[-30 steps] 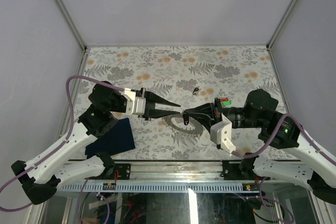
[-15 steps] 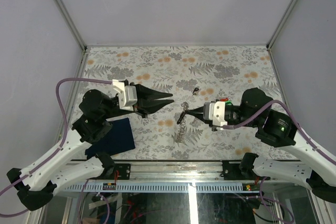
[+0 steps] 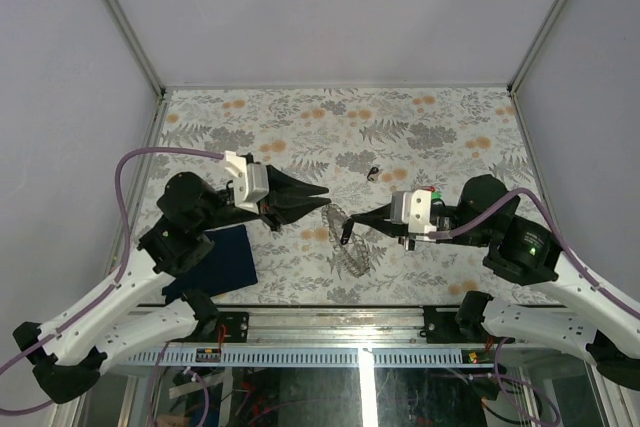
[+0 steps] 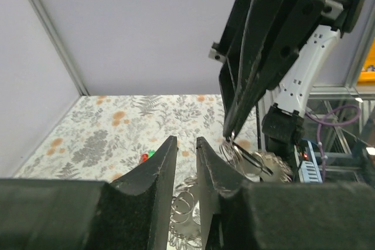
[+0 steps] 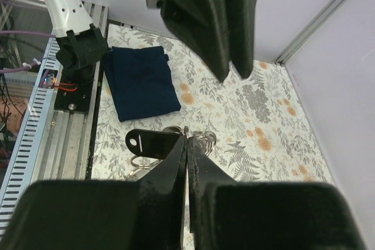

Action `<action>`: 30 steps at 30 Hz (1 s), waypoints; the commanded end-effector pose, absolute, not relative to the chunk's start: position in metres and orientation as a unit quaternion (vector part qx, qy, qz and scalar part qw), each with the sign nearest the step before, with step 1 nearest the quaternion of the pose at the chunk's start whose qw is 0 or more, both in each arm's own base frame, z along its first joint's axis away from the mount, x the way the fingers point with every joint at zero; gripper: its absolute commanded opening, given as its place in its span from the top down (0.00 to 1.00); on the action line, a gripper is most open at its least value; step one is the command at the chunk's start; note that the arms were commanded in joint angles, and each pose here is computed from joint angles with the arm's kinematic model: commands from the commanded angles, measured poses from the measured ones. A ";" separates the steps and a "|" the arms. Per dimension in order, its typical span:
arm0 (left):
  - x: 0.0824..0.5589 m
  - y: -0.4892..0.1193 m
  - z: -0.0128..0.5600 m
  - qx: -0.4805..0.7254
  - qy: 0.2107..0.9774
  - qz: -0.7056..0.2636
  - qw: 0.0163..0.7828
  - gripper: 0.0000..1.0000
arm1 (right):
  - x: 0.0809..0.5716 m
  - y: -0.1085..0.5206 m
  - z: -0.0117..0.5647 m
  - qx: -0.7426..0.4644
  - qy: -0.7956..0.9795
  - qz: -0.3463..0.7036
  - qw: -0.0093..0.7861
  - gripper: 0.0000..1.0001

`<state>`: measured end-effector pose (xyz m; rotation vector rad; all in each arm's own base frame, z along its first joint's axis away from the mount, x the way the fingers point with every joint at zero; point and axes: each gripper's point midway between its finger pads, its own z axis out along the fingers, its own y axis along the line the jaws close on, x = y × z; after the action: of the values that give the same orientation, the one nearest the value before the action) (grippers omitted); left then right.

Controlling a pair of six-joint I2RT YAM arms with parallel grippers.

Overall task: Put the keys on the keyring
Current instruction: Insert the key onto the keyring.

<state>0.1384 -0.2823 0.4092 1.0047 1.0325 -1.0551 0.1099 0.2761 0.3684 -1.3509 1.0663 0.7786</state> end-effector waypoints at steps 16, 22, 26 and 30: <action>0.161 -0.238 0.371 0.294 0.552 -0.418 0.659 0.71 | 0.118 0.300 0.401 -0.499 0.453 0.461 0.577 1.00; 0.174 -0.211 0.373 0.225 0.581 -0.383 0.683 0.66 | 0.143 0.303 0.402 -0.451 0.494 0.516 0.535 1.00; 0.176 -0.210 0.371 0.211 0.585 -0.387 0.681 0.65 | 0.151 0.310 0.400 -0.430 0.518 0.538 0.507 1.00; 0.183 -0.217 0.362 0.201 0.608 -0.389 0.662 0.67 | 0.161 0.313 0.398 -0.390 0.547 0.558 0.487 1.00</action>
<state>0.1717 -0.2146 0.3737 0.5164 1.2944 -0.8814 0.1639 0.3114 0.3531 -1.0425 1.4063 1.2457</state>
